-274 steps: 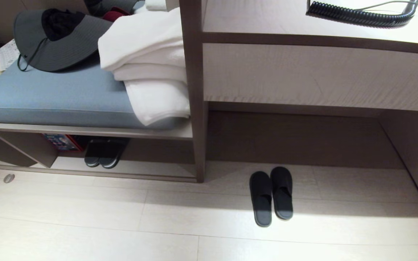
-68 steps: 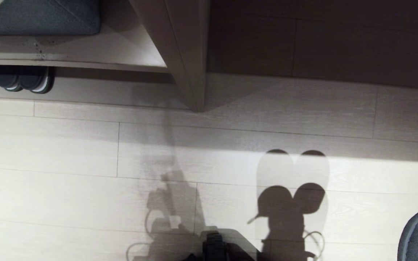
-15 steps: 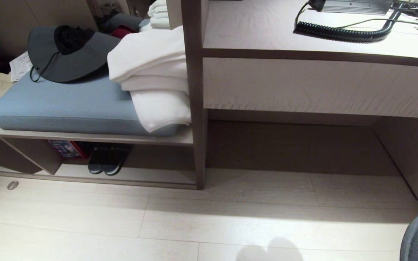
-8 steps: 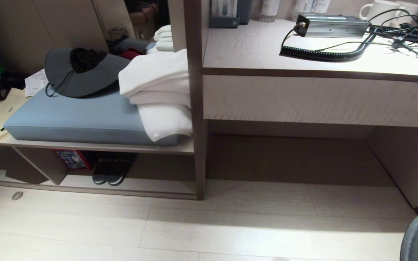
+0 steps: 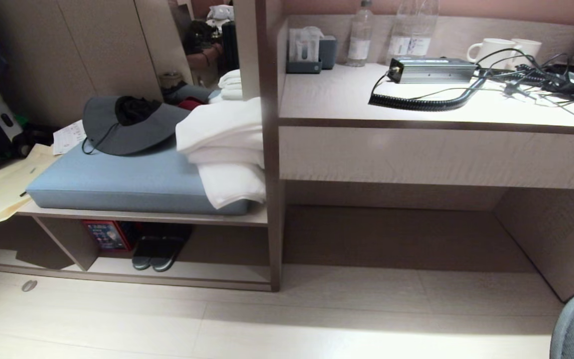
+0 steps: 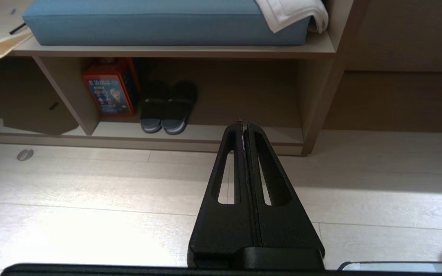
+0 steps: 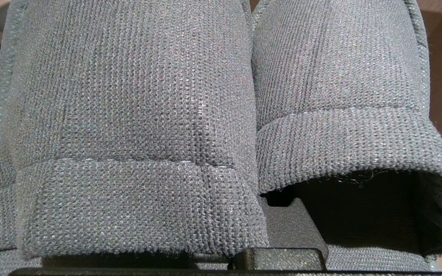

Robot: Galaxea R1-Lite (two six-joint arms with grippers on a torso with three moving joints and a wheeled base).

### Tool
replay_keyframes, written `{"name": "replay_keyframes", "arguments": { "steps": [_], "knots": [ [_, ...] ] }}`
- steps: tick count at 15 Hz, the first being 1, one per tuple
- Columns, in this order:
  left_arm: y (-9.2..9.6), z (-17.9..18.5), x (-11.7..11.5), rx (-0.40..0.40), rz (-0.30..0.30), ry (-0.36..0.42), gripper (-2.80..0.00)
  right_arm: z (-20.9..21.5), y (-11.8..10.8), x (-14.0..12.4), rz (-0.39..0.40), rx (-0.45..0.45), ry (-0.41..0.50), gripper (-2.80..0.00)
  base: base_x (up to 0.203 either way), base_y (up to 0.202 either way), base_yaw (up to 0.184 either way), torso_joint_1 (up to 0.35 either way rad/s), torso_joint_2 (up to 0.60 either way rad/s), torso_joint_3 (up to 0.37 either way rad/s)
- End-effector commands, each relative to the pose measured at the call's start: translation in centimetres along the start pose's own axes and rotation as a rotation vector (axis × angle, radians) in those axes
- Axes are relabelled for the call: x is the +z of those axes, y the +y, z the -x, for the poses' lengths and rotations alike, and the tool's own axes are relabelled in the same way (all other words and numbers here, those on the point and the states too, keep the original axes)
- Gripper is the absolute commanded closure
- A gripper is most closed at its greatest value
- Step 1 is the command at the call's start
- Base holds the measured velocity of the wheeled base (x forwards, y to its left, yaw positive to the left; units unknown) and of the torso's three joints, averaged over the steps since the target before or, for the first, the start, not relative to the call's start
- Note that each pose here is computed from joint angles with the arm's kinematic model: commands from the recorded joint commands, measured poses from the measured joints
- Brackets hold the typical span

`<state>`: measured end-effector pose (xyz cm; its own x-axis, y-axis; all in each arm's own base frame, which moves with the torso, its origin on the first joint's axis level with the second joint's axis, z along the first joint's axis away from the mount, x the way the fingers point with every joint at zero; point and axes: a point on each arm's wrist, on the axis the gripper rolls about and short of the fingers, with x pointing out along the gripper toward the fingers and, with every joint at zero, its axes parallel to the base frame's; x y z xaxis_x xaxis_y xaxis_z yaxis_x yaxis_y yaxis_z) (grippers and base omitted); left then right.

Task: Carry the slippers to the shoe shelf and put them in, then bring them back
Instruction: Place the slippers into the shoe cabinet

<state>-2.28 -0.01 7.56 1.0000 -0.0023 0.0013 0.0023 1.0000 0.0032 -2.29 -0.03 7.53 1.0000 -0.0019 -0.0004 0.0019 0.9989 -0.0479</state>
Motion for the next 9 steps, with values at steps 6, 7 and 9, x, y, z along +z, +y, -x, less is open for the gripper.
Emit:
{"name": "replay_keyframes", "arguments": {
  "steps": [6, 7, 9],
  "knots": [
    [0.0, 0.0, 0.0, 0.0, 0.0, 0.0, 0.0, -0.01, 0.0, 0.0, 0.001, 0.0, 0.001, 0.0, 0.0, 0.0, 0.0, 0.001, 0.0, 0.202],
    [0.0, 0.0, 0.0, 0.001, 0.002, 0.0, 0.0, -0.01, 0.0, 0.0, 0.0, 0.0, 0.001, 0.0, 0.0, 0.0, 0.0, -0.005, 0.0, 0.203],
    [0.0, 0.0, 0.0, 0.001, 0.005, -0.001, 0.0, -0.01, 0.0, 0.0, 0.0, -0.001, 0.001, 0.0, 0.0, 0.0, 0.0, 0.0, 0.0, 0.202]
  ]
}}
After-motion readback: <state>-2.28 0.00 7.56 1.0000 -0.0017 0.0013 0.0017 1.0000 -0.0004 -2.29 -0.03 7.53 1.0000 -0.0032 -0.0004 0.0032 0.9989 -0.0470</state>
